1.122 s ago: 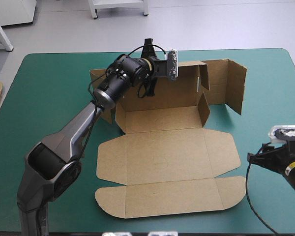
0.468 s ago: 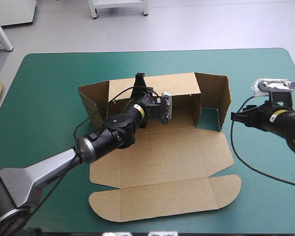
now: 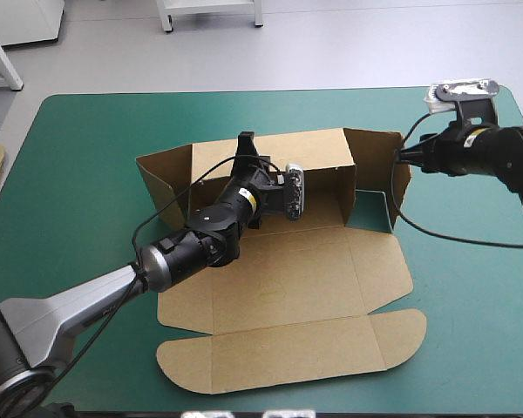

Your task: Fold the box

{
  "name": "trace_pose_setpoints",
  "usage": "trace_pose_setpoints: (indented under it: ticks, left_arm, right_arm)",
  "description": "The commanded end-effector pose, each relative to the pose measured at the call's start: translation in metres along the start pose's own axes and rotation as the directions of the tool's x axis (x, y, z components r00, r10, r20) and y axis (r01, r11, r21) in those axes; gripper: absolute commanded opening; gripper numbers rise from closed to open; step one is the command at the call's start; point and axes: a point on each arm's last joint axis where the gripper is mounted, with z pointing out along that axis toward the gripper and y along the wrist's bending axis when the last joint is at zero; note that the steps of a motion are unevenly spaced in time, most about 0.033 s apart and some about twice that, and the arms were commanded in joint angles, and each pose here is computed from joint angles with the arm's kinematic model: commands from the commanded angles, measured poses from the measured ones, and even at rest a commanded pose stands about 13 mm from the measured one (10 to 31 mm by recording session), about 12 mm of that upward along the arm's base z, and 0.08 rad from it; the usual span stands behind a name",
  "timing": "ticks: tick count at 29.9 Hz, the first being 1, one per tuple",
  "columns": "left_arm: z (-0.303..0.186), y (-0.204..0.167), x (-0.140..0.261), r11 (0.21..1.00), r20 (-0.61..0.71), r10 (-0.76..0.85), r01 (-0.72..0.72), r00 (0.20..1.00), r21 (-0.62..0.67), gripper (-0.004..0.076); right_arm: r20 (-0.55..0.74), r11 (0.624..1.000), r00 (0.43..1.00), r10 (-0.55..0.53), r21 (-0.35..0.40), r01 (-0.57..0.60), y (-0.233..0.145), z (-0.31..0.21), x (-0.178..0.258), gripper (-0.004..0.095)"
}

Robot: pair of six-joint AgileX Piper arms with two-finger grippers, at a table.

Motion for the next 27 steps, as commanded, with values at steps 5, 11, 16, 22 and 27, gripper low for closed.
trace_pose_setpoints:
  ticks: [5, 11, 16, 22, 27]
  left_arm:
    - [-0.007, 0.007, 0.009, 0.998, -0.068, -0.061, 0.06, 0.996, -0.023, -0.0008]
    - [-0.007, 0.007, 0.008, 0.998, -0.067, -0.063, 0.061, 0.996, -0.022, -0.0008]
    - [-0.007, 0.007, 0.007, 0.998, -0.052, -0.065, 0.064, 0.997, -0.019, -0.0008]
    - [-0.007, 0.007, 0.006, 0.998, -0.036, -0.064, 0.064, 0.997, -0.018, -0.0008]
    - [-0.007, 0.007, 0.005, 0.998, -0.035, -0.061, 0.06, 0.998, -0.019, -0.0009]
  right_arm:
    - [0.064, 0.996, 0.997, -0.044, -0.081, 0.049, 0.005, 0.006, -0.041, 0.0391]
    - [0.099, 0.997, 0.995, -0.02, -0.066, 0.026, -0.007, 0.028, -0.071, 0.0391]
    - [0.084, 0.996, 0.996, -0.005, -0.092, 0.013, -0.017, 0.057, -0.091, 0.0391]
    - [0.033, 0.993, 0.999, -0.013, -0.119, 0.017, -0.019, 0.095, -0.105, 0.0391]
    - [0.006, 0.993, 1.0, -0.007, -0.121, 0.007, -0.02, 0.116, -0.103, 0.0391]
